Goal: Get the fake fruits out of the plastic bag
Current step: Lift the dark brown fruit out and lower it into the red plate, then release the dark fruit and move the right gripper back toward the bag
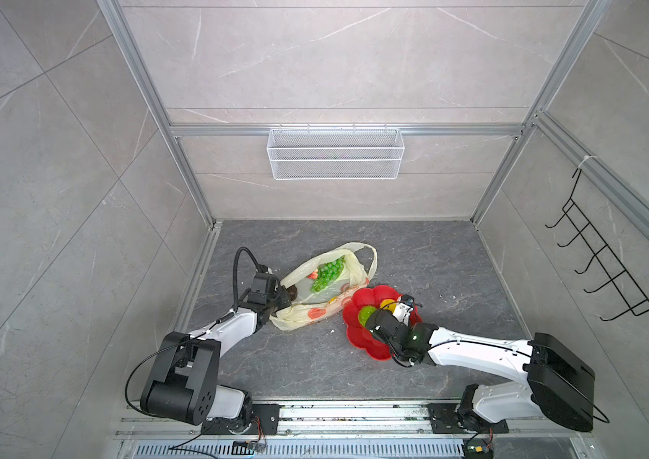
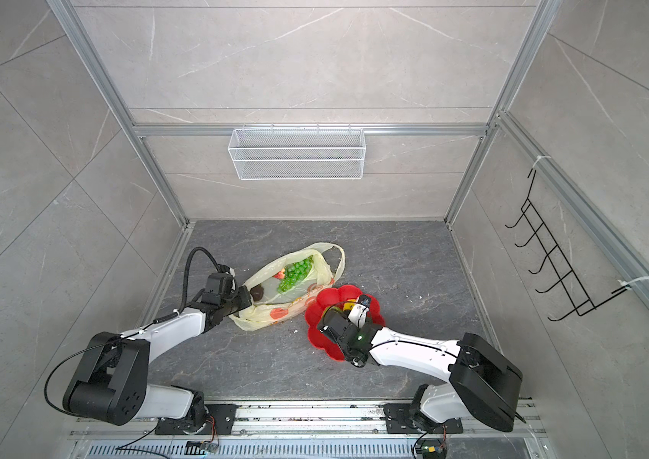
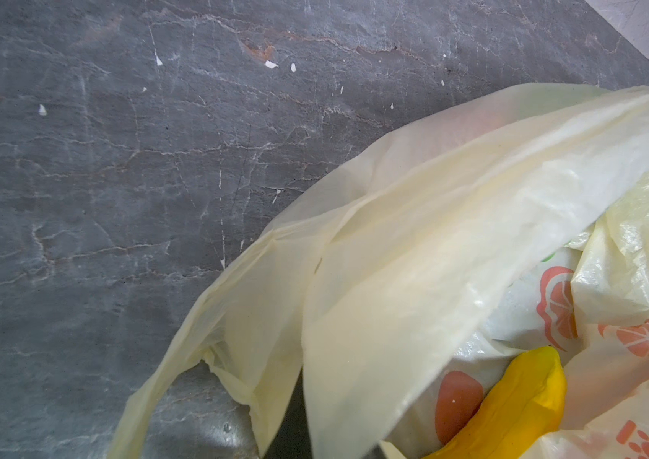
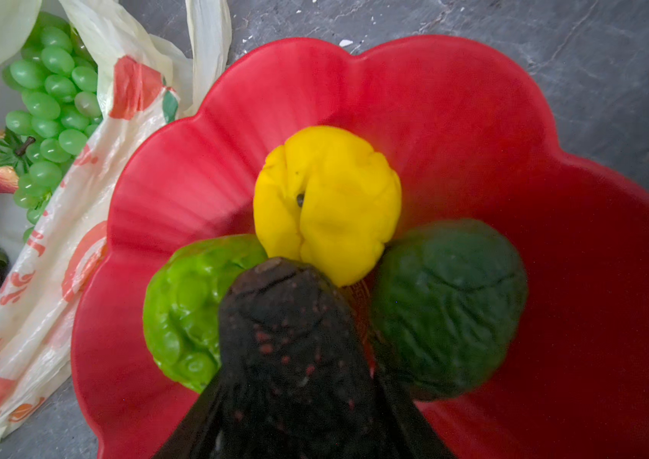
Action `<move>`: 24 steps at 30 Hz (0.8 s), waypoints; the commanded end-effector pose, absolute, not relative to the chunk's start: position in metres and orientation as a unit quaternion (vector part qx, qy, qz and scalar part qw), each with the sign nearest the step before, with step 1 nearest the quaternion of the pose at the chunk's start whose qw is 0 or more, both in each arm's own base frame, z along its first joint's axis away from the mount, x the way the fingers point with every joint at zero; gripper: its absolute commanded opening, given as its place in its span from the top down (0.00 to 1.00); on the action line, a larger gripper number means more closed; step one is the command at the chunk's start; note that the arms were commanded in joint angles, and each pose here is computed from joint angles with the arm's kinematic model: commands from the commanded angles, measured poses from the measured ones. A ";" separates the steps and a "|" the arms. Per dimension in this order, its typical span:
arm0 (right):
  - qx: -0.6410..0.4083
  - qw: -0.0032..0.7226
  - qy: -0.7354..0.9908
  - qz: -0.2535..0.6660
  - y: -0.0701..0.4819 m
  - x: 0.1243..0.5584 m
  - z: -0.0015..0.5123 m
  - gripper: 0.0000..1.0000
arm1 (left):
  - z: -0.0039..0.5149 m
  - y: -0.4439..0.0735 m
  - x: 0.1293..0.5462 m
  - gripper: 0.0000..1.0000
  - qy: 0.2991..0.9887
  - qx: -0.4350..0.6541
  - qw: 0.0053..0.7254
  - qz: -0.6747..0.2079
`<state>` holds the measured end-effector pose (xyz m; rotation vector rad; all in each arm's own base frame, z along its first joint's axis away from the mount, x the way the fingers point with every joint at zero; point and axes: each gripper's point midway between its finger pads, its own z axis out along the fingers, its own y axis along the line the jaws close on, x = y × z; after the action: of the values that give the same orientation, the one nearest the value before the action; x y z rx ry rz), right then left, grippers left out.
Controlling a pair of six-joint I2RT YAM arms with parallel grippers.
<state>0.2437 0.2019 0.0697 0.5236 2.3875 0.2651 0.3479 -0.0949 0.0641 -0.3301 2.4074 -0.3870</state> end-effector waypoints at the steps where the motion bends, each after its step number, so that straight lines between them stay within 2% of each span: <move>1: 0.215 0.353 0.905 0.103 0.198 0.248 0.070 0.54 | 0.073 -0.098 0.357 0.92 0.916 -0.117 0.349 -0.158; 13: 0.209 0.395 0.889 0.096 0.192 0.256 0.064 0.47 | 0.074 -0.099 0.358 0.92 0.916 -0.116 0.350 -0.160; 20: 0.206 0.404 0.887 0.086 0.189 0.256 0.065 0.37 | 0.073 -0.099 0.358 0.91 0.916 -0.115 0.349 -0.160; 24: 0.207 0.406 0.886 0.084 0.188 0.256 0.065 0.36 | 0.073 -0.100 0.358 0.91 0.916 -0.115 0.349 -0.161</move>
<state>0.2560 0.1941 0.0673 0.5379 2.2541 0.2559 0.3479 -0.0949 0.0641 -0.3302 2.4075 -0.3877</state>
